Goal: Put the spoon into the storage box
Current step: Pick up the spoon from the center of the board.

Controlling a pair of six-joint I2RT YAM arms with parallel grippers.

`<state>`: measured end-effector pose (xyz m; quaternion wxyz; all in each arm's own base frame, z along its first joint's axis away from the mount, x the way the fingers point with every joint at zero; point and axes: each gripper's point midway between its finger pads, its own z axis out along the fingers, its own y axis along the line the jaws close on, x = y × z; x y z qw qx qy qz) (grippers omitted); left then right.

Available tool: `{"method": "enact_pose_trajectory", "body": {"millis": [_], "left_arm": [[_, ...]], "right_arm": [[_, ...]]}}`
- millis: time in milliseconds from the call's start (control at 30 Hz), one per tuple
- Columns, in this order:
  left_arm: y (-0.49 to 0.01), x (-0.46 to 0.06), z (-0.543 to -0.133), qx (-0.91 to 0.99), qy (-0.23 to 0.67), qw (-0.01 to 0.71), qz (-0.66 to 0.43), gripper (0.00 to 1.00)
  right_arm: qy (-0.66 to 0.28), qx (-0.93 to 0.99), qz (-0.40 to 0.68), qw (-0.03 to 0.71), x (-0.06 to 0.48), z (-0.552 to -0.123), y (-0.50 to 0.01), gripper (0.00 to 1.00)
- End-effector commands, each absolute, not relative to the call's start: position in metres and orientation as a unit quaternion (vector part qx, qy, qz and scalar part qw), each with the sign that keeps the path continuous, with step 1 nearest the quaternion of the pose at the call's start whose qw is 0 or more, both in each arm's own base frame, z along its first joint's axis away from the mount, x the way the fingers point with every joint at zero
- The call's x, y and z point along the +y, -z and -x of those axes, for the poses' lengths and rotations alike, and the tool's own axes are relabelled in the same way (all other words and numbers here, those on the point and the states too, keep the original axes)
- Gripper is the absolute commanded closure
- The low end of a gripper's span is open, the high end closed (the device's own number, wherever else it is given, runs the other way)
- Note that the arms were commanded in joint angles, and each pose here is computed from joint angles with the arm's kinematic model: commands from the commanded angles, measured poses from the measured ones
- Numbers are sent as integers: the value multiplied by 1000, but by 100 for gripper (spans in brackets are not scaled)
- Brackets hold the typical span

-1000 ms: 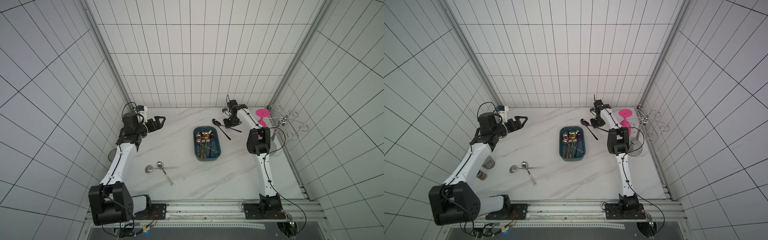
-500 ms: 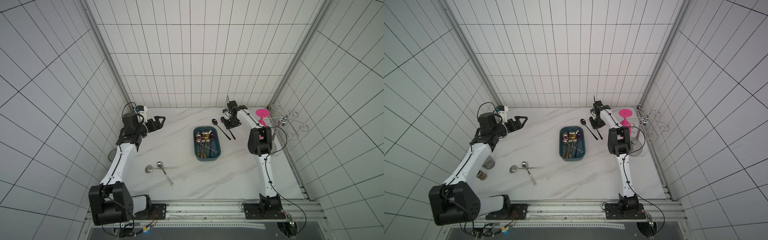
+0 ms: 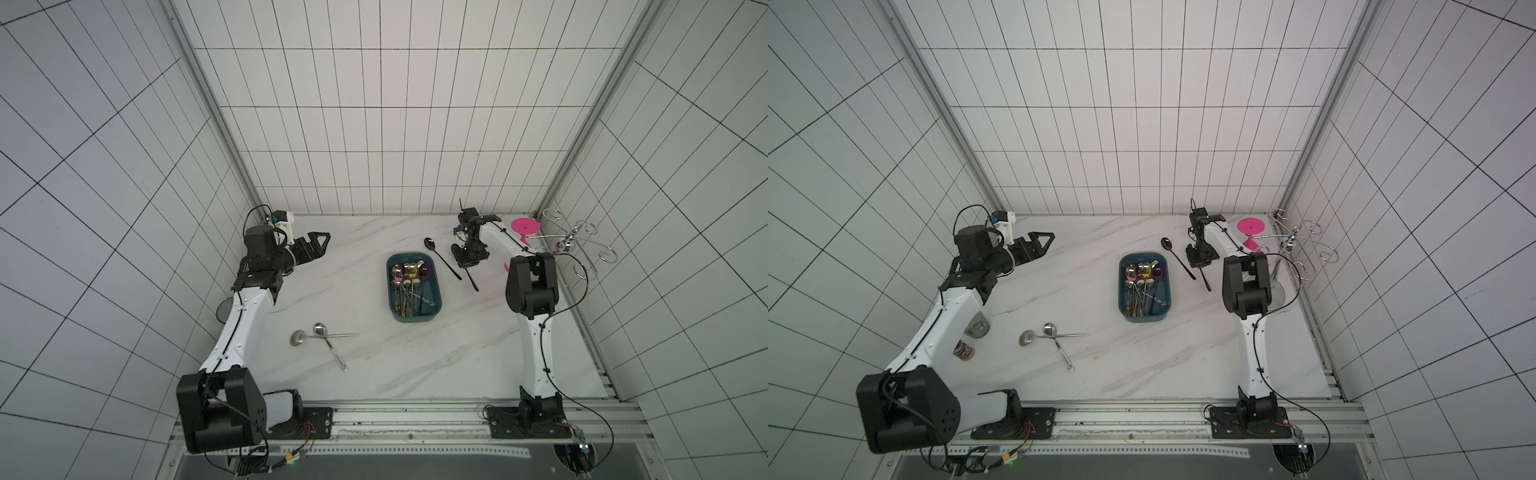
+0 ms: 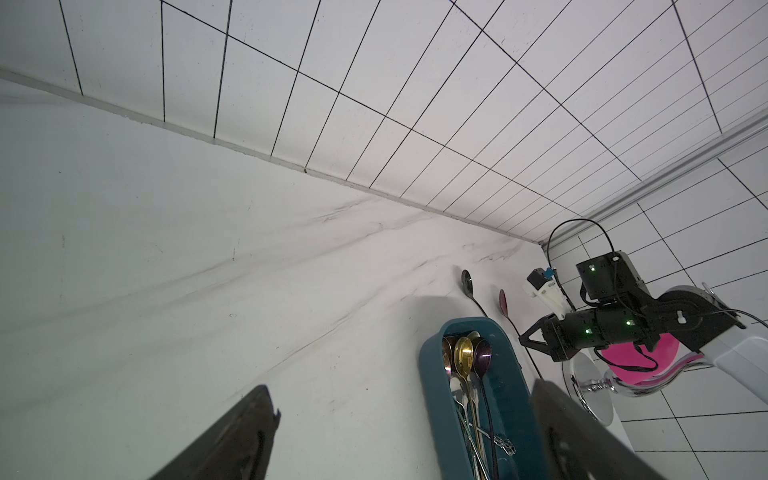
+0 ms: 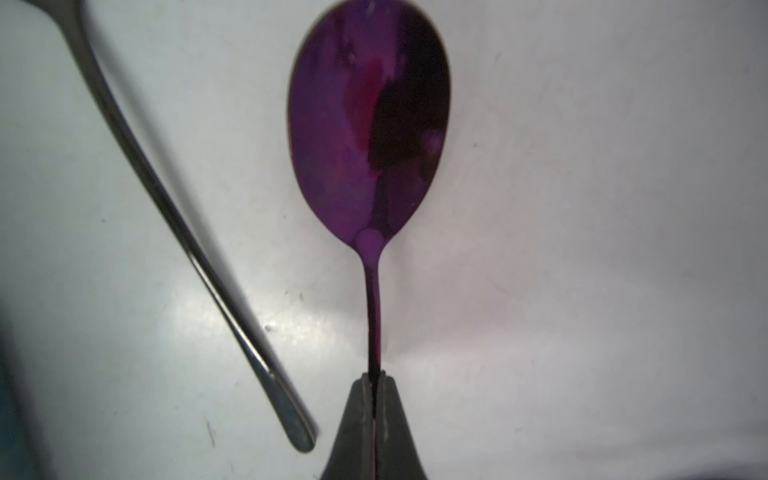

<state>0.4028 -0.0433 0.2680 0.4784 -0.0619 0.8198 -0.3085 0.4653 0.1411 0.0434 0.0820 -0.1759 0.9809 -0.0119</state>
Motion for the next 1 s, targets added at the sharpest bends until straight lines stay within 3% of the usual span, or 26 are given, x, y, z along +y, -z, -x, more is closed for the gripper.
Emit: {"method": "enact_pose_trajectory", "body": {"millis": [0,267,967], "left_arm": [[-275,-39,-401,813,302,495,60,3],[-275,-38,-401,812,302,495,61,3],[-277,-34,-400,810,299,500,63,3]], "right_arm": [[2,982,154,107,148,-454,-70,100],[-21,980,137,141,169,-433,-99,100],[-137,969,85,190,284,-372,-156,100]]}}
